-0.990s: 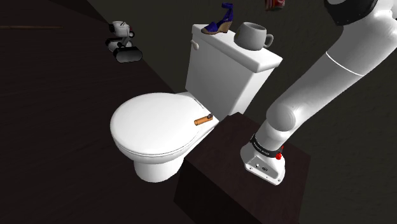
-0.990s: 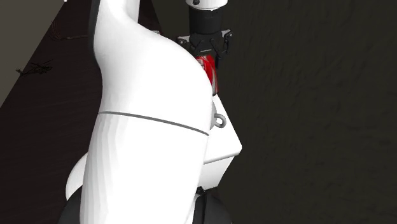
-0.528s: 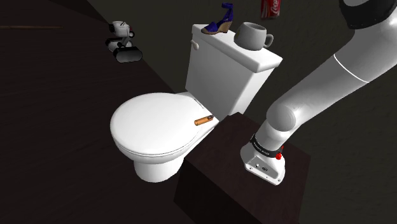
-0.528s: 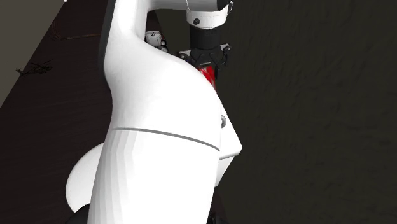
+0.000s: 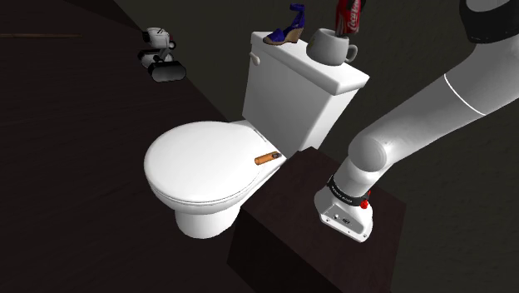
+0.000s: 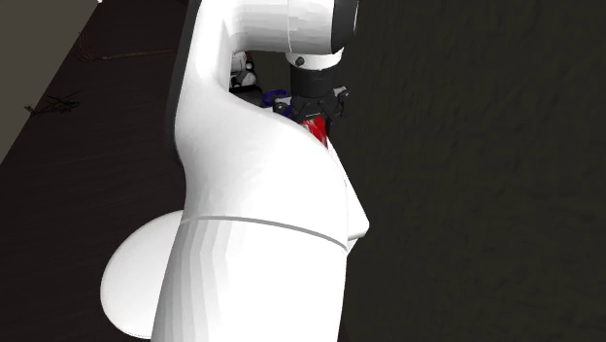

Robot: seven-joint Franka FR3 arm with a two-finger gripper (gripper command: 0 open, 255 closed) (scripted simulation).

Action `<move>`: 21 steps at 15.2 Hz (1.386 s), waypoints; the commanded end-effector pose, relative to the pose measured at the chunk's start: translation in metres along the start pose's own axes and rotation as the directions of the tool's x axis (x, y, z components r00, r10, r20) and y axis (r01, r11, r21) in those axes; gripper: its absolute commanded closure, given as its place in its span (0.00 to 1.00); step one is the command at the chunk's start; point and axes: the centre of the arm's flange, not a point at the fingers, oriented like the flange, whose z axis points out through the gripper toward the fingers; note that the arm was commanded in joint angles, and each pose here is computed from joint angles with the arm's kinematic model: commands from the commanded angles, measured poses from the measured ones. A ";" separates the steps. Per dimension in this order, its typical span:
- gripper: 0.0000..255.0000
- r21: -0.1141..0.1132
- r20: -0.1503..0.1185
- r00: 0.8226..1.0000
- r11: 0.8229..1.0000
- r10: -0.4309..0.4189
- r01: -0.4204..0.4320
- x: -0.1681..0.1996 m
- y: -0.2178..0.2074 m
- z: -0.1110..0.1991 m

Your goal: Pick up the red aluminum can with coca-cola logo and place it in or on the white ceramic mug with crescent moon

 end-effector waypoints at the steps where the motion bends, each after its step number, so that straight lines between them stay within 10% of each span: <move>1: 1.00 0.001 0.005 1.000 1.000 0.002 -0.002 0.000 0.001 0.006; 7: 1.00 0.001 0.005 1.000 1.000 0.002 -0.002 0.000 0.001 0.006; 8: 0.00 0.001 0.005 1.000 1.000 0.002 -0.002 0.000 0.000 0.005; 21: 0.00 0.001 0.005 1.000 1.000 0.002 -0.002 0.001 0.001 -0.044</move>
